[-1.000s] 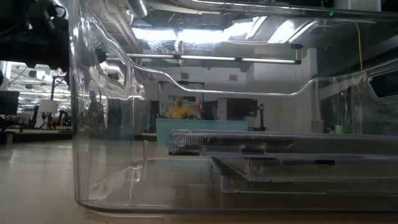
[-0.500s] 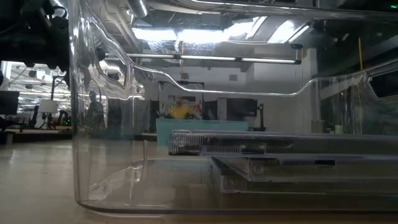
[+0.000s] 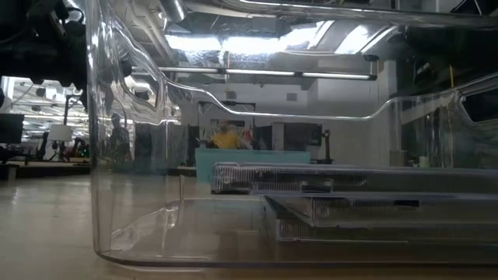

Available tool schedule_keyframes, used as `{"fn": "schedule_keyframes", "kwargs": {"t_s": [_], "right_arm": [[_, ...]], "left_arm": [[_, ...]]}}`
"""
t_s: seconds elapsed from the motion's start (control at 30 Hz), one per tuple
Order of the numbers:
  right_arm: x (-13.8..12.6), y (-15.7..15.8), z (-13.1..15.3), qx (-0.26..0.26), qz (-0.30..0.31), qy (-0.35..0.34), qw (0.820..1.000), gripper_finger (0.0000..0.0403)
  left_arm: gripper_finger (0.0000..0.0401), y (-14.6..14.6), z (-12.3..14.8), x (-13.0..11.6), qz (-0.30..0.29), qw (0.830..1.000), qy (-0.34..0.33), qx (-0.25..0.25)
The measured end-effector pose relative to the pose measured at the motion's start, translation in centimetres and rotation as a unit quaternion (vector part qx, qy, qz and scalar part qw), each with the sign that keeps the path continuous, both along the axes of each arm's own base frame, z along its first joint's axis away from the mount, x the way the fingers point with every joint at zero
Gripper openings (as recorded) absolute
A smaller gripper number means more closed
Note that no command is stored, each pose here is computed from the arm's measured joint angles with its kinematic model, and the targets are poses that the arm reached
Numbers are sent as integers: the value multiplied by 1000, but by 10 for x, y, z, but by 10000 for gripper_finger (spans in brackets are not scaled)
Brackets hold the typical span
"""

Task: Pick & place jewel cases by type
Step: Return to Home Position

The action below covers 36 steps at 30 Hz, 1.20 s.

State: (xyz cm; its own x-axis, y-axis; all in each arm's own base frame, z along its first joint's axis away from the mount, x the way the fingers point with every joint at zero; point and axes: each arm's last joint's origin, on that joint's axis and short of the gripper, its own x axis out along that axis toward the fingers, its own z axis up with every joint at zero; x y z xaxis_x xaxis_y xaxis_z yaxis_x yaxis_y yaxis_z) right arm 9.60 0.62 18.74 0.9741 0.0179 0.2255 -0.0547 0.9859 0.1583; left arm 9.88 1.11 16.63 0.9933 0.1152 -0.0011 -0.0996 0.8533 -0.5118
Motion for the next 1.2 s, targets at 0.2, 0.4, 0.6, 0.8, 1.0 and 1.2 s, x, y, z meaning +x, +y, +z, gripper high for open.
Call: {"fn": "schedule_keyframes", "kwargs": {"t_s": [0.2, 0.4, 0.6, 0.8, 1.0, 1.2], "right_arm": [[1, 1, -7, -13, 6, 34, 999, 4], [2, 2, -15, 1, 40, 80, 996, 4], [3, 3, -22, 1, 45, 115, 992, 20], [3, 3, -22, 115, 58, 121, 984, 32], [3, 3, -22, 180, 64, 123, 974, 33], [3, 3, -22, 180, 64, 123, 974, 34]], "left_arm": [[4, 0, 0, 0, 1, 1000, 3, 0], [4, 0, 0, 0, 1, 1000, 2, 0], [4, 0, 0, 0, 1, 1000, 2, 0], [4, 0, 0, 0, 1, 1000, 2, 0], [4, 0, 0, 0, 1, 1000, 2, 0], [4, 0, 0, 0, 1, 1000, 2, 0]]}}
